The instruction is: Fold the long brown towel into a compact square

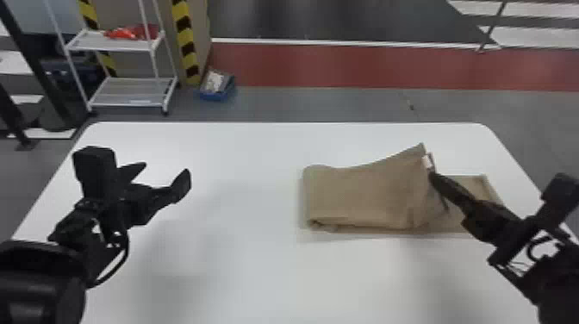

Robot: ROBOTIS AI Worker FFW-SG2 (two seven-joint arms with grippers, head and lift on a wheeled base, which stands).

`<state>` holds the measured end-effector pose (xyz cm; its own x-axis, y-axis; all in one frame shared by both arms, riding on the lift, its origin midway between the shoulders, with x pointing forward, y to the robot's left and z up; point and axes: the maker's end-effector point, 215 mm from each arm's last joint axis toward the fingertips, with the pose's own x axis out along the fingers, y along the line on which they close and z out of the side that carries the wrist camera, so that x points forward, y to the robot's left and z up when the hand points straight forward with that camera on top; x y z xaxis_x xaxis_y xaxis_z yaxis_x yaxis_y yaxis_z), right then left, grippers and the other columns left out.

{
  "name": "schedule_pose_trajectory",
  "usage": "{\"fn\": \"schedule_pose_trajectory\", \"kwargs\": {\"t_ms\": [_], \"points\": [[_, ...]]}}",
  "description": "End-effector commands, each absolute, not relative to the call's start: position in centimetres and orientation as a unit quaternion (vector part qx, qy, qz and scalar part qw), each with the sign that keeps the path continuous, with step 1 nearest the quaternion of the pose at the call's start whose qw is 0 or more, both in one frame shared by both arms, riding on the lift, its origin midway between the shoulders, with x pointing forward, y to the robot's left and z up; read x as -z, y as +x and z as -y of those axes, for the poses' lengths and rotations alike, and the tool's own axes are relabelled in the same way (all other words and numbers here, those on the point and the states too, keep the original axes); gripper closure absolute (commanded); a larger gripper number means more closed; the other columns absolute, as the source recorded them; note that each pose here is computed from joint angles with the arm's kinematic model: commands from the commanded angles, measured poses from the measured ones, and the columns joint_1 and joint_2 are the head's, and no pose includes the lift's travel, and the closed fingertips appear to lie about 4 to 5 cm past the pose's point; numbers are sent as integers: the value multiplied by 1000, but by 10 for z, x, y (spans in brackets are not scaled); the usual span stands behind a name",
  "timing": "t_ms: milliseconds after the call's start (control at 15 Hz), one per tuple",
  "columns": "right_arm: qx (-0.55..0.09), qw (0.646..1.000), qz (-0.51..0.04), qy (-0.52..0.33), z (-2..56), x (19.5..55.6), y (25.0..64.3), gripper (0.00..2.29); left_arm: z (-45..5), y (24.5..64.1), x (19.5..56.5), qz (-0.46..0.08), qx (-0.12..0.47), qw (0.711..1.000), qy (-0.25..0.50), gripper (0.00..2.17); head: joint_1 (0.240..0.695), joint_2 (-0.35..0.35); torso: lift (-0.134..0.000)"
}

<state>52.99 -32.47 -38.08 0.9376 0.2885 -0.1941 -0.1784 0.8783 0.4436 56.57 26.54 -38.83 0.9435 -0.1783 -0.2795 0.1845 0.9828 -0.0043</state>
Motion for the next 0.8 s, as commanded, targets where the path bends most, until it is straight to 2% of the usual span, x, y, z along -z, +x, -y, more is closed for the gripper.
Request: {"fn": "schedule_pose_trajectory", "kwargs": {"t_ms": [0, 200, 333, 667, 733], "points": [[-110, 957, -147, 223, 329, 416, 530, 1180, -264, 565, 391, -143, 93, 985, 12, 87, 695, -59, -124], [-116, 958, -139, 222, 325, 411, 530, 1180, -262, 564, 392, -144, 94, 985, 13, 87, 695, -65, -124], [-114, 961, -112, 225, 336, 380, 528, 1180, -264, 564, 393, -146, 92, 985, 17, 87, 695, -63, -124], [-69, 966, -78, 237, 414, 346, 516, 1180, -269, 563, 395, -147, 87, 985, 25, 87, 695, -95, -124], [-60, 965, -89, 238, 426, 358, 514, 1180, -271, 563, 397, -149, 86, 985, 25, 87, 695, -108, -124]]}}
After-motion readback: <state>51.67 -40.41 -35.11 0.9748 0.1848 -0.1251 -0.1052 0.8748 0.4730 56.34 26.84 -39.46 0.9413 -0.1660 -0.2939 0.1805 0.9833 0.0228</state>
